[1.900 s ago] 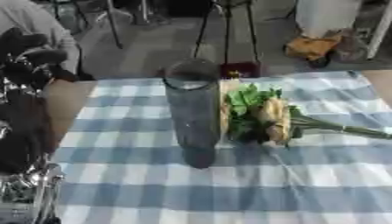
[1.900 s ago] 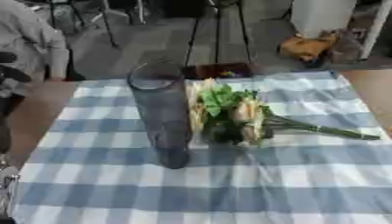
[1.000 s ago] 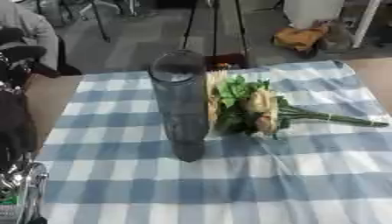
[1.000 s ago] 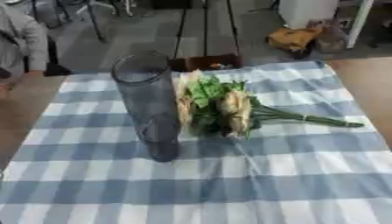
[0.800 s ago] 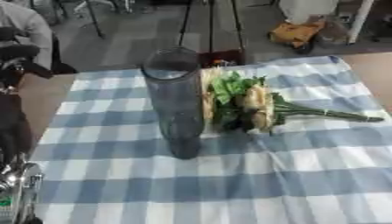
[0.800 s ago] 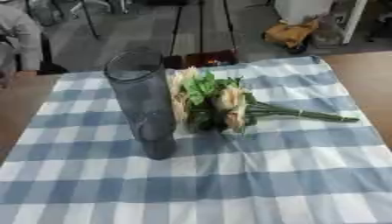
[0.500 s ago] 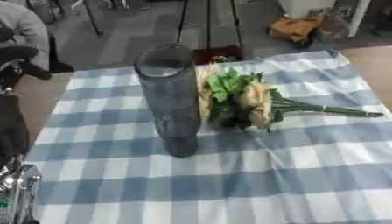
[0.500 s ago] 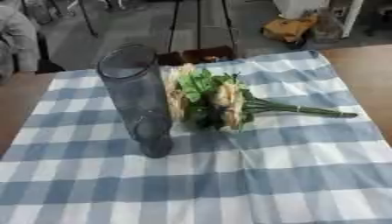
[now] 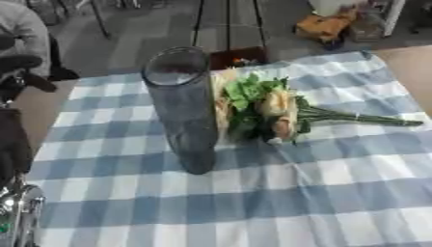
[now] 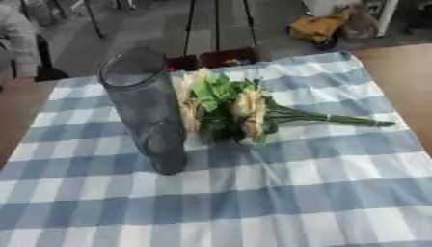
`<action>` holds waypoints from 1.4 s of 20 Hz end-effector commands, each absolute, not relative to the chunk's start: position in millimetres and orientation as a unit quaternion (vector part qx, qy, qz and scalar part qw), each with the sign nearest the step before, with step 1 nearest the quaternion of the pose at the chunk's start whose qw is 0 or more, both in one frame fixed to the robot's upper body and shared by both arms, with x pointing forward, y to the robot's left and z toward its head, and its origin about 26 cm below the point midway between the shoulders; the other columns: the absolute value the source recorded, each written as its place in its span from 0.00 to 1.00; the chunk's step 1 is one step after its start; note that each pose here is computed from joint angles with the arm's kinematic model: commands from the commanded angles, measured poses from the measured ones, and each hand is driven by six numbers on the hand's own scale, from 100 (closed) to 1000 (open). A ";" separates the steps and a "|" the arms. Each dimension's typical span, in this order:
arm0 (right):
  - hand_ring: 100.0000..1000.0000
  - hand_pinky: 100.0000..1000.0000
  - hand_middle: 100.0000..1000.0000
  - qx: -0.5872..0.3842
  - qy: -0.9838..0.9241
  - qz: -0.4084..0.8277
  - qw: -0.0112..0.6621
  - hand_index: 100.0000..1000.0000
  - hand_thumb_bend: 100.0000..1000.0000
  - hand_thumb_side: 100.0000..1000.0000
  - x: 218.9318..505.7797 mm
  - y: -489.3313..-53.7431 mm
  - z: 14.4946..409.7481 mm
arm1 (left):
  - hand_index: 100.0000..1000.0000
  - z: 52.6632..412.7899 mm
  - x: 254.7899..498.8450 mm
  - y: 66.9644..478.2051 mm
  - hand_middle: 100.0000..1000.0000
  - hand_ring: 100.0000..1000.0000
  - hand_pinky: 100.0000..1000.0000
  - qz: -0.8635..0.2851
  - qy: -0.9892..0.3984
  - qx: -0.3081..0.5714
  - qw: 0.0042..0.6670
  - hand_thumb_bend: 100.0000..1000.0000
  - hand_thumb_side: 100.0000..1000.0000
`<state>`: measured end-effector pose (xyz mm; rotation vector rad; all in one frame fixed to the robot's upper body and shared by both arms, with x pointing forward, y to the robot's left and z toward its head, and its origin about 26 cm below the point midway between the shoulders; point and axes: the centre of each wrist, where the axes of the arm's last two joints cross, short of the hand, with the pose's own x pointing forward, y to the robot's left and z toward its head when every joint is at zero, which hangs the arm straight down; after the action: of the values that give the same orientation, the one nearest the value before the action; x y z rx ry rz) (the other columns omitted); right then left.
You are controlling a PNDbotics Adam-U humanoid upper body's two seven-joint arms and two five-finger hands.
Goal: Arrange flowers into the vase.
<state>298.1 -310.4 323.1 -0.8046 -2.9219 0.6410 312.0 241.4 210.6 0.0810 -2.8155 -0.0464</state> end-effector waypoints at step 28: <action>0.75 0.80 0.63 -0.446 -0.723 0.524 0.066 0.85 0.60 1.00 378.3 -372.0 394.5 | 0.84 216.8 308.3 243.5 0.68 0.61 0.40 -0.044 -0.986 0.025 0.156 0.00 1.00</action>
<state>382.3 -360.5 381.5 -1.2664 -2.2468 1.5376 311.2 241.9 209.0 0.0677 -2.7967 -0.0926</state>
